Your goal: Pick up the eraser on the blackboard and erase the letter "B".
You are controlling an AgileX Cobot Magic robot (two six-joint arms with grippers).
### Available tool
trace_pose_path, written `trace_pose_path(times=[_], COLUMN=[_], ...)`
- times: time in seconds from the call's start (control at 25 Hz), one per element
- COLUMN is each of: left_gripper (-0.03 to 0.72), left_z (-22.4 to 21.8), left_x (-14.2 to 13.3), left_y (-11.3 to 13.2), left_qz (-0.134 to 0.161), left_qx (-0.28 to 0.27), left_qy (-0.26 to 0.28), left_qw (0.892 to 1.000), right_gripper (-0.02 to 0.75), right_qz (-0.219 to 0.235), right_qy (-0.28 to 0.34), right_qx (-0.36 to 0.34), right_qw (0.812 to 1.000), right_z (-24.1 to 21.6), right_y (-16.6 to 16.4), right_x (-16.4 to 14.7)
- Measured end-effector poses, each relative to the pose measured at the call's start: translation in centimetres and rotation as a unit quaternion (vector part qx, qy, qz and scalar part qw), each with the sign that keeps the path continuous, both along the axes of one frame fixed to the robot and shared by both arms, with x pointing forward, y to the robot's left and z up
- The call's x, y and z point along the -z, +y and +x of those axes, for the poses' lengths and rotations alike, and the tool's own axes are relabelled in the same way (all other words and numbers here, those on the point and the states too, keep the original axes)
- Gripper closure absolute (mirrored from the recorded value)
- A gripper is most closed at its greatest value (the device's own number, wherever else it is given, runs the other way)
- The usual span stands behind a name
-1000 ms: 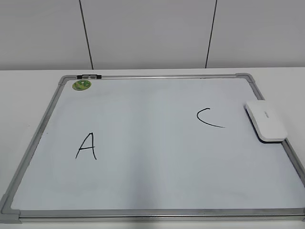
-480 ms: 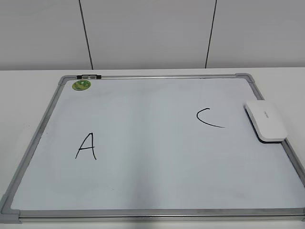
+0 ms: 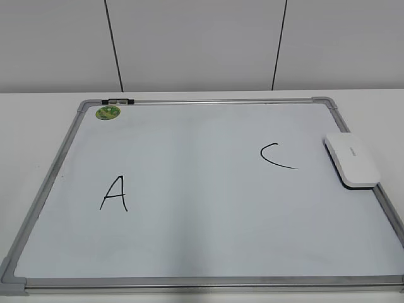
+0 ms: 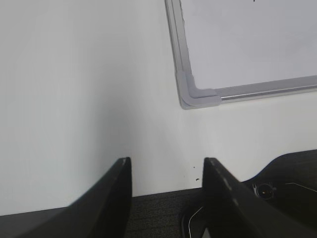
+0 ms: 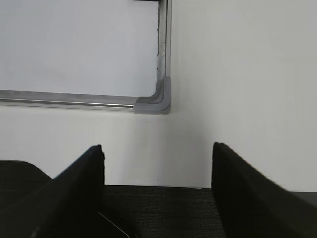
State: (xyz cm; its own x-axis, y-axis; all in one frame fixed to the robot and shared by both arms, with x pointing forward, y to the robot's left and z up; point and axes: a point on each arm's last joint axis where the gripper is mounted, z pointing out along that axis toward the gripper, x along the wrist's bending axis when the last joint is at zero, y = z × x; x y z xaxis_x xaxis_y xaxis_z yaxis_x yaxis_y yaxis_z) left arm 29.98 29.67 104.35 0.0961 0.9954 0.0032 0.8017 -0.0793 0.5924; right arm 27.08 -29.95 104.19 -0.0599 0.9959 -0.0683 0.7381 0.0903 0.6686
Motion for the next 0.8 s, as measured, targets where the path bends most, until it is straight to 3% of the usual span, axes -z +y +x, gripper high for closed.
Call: trace_pose_path(times=[0.4, 0.6, 0.8], left_gripper=[0.333, 0.333, 0.333], left_z=[-0.3, -2.6, -5.2], left_x=[-0.1, -0.9, -1.2], left_y=[0.0, -0.1, -0.1], left_qz=[0.000, 0.002, 0.005], left_qx=[0.000, 0.000, 0.000], left_qy=[-0.012, -0.088, -0.171], left_qw=[1.000, 0.996, 0.985], right_gripper=[0.237, 0.237, 0.237], right_qz=[0.000, 0.000, 0.000], right_qy=[-0.007, -0.048, -0.086], right_qx=[0.000, 0.001, 0.001], right_qw=[1.000, 0.999, 0.996], right_z=[-0.2, -1.4, -2.5], right_y=[0.0, 0.0, 0.0], right_x=[0.0, -0.2, -0.3])
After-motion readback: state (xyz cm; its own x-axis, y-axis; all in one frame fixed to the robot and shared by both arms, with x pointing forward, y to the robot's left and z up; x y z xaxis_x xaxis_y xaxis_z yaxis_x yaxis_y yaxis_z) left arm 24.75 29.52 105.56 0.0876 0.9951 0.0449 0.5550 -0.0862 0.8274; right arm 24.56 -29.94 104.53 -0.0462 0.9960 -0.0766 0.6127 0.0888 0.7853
